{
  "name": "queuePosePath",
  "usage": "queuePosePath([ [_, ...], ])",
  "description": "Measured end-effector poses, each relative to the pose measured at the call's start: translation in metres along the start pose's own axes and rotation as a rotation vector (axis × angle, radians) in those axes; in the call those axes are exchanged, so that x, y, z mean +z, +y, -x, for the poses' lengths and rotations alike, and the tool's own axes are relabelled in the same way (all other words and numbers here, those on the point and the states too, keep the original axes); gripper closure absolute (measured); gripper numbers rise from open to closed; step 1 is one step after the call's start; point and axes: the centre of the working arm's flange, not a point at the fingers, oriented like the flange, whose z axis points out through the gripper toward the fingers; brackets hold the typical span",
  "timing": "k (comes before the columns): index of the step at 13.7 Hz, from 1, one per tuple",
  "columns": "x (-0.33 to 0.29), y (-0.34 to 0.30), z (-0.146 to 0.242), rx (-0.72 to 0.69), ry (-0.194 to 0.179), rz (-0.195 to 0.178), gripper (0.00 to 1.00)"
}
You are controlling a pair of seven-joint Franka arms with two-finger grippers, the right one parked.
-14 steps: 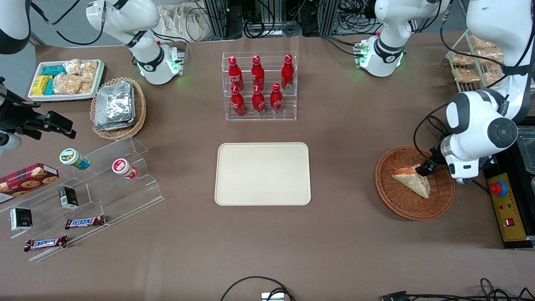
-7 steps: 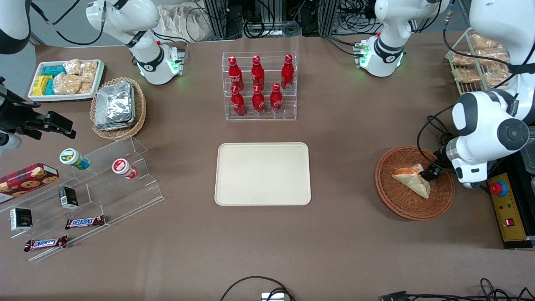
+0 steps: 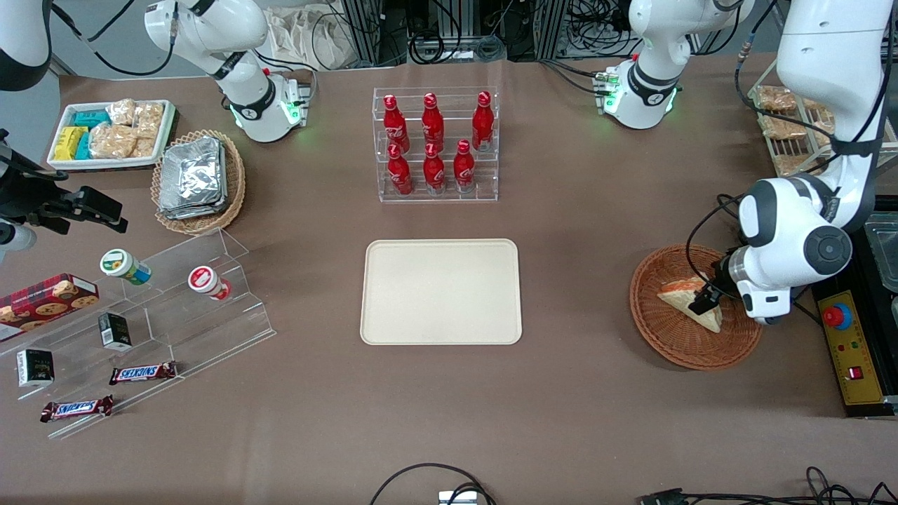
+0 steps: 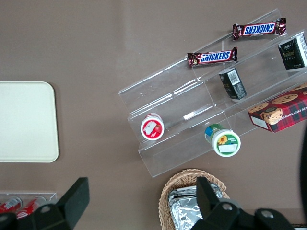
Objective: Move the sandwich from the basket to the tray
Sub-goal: 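Lower the open left gripper around the sandwich's edge, then close the left gripper on the sandwich and lift it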
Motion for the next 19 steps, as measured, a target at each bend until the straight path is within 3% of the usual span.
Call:
queuePosePath([
  [4,-0.008,0.005,-0.003,-0.020,0.006,0.008,0.00],
  [10,-0.078,0.034,-0.005,-0.034,-0.012,-0.023,0.00],
  [14,-0.025,0.043,0.003,-0.034,-0.061,-0.088,0.00],
  [19,0.008,0.036,0.001,-0.043,-0.062,-0.088,0.00],
])
